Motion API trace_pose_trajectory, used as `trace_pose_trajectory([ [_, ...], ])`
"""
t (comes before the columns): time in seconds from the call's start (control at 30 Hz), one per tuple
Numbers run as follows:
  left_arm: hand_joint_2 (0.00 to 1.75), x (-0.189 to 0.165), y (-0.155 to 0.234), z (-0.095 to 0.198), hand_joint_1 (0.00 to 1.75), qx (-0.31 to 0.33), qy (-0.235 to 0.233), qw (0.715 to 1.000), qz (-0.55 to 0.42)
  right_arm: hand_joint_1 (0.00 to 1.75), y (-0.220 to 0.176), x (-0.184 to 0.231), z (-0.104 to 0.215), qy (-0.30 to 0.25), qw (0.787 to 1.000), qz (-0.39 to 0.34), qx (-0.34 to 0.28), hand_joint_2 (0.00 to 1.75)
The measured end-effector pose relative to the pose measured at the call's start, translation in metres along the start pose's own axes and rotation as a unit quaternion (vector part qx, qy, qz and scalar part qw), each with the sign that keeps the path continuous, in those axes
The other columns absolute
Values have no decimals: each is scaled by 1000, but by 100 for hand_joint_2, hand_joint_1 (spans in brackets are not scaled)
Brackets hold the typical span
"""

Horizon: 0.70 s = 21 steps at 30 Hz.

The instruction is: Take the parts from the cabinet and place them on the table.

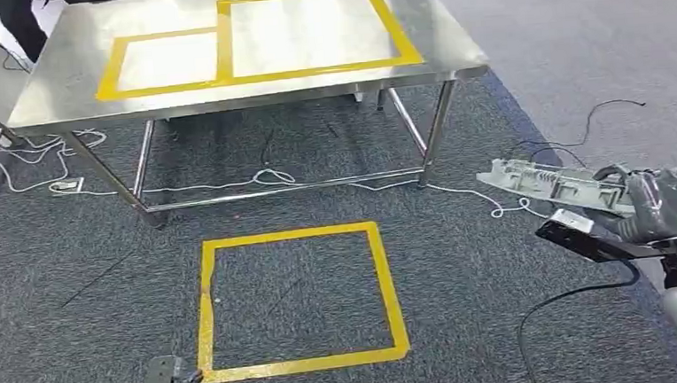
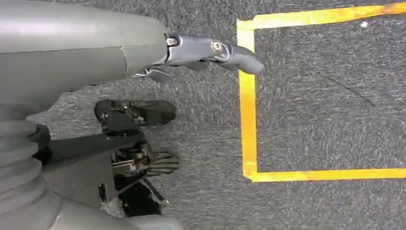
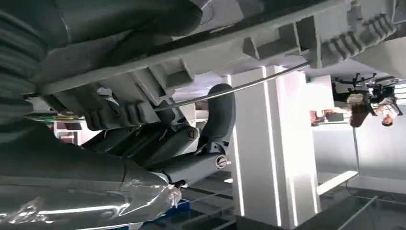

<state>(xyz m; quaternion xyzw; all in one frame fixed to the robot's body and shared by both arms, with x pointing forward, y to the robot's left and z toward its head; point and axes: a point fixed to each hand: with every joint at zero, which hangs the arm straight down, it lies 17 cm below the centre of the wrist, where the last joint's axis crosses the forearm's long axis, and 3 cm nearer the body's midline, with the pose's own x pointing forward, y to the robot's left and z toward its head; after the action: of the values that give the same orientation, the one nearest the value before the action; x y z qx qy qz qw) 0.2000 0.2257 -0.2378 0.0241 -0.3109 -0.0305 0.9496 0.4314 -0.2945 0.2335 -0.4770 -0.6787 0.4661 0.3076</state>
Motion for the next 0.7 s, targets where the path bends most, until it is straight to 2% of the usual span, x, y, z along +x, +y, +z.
trace_pose_trajectory([
  [0.7,175,0,3,-1,0,3,-1,1000,-1,175,5,3,-4,-8,1000,5,6,175],
])
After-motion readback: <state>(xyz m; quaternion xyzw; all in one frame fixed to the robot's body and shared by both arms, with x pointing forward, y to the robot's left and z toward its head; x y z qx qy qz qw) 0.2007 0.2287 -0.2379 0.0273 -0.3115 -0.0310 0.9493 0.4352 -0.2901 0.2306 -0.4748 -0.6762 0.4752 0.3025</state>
